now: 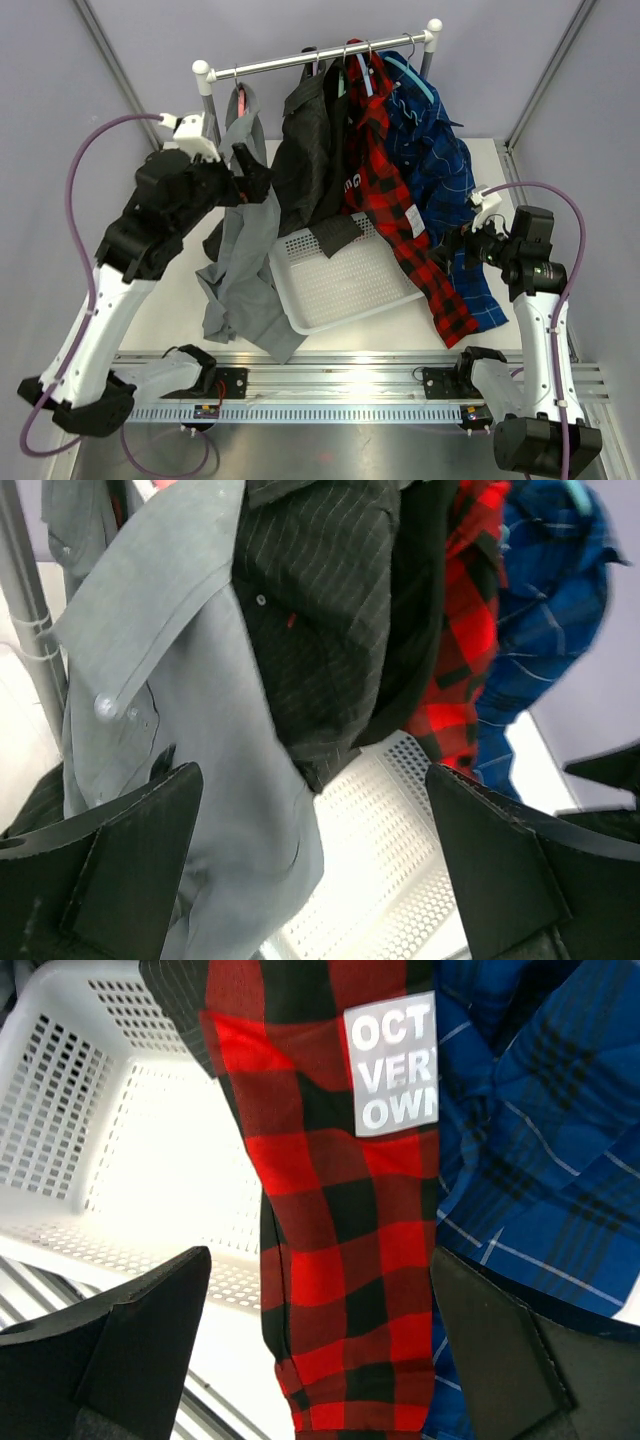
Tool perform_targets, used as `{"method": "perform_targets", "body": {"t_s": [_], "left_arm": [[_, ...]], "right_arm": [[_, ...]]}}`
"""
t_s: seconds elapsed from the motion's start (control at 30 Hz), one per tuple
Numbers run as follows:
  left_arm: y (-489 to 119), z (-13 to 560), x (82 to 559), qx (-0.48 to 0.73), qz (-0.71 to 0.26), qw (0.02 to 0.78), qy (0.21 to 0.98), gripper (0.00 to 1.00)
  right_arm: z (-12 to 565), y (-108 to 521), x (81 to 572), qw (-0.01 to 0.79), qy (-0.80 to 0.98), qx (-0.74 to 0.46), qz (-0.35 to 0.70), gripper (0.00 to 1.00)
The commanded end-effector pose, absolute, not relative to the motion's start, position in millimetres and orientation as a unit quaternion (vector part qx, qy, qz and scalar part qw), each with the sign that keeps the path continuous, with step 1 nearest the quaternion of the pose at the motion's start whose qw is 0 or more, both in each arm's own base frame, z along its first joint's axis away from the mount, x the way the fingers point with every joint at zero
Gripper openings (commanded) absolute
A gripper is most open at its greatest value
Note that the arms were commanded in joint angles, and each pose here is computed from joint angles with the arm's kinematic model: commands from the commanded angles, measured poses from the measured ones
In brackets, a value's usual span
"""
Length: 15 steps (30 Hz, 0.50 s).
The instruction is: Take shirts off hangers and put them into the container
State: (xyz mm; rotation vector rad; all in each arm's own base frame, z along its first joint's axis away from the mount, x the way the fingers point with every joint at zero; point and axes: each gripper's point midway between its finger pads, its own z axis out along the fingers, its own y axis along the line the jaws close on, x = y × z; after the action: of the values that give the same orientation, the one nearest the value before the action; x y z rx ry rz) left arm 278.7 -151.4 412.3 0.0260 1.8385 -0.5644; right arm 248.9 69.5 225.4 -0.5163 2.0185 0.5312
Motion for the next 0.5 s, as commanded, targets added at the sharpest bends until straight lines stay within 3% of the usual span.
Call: {"method": "perform_targets", "body": {"t_s": [0.0,0.3,0.47], "left_arm": [[-127.2,425.8,313.4,-0.059,-0.14,0.611,0.777,0.95],[-127.9,423.2,360.5,-0.067,-0.066,0.626,0.774,0.79],[-133.4,424.1,377.3,-0.055,-0.051,0.635,0.769,0.58]], "right_arm": [[232.9,76.9,250.7,0.498,0.801,-0.241,0.226,0.99],[229.0,76.5,247.9,0.495,0.803,-0.246,0.224,0.99],[229.1,76.0,246.3,0.495,0.803,-0.247,0.221,0.99]]}}
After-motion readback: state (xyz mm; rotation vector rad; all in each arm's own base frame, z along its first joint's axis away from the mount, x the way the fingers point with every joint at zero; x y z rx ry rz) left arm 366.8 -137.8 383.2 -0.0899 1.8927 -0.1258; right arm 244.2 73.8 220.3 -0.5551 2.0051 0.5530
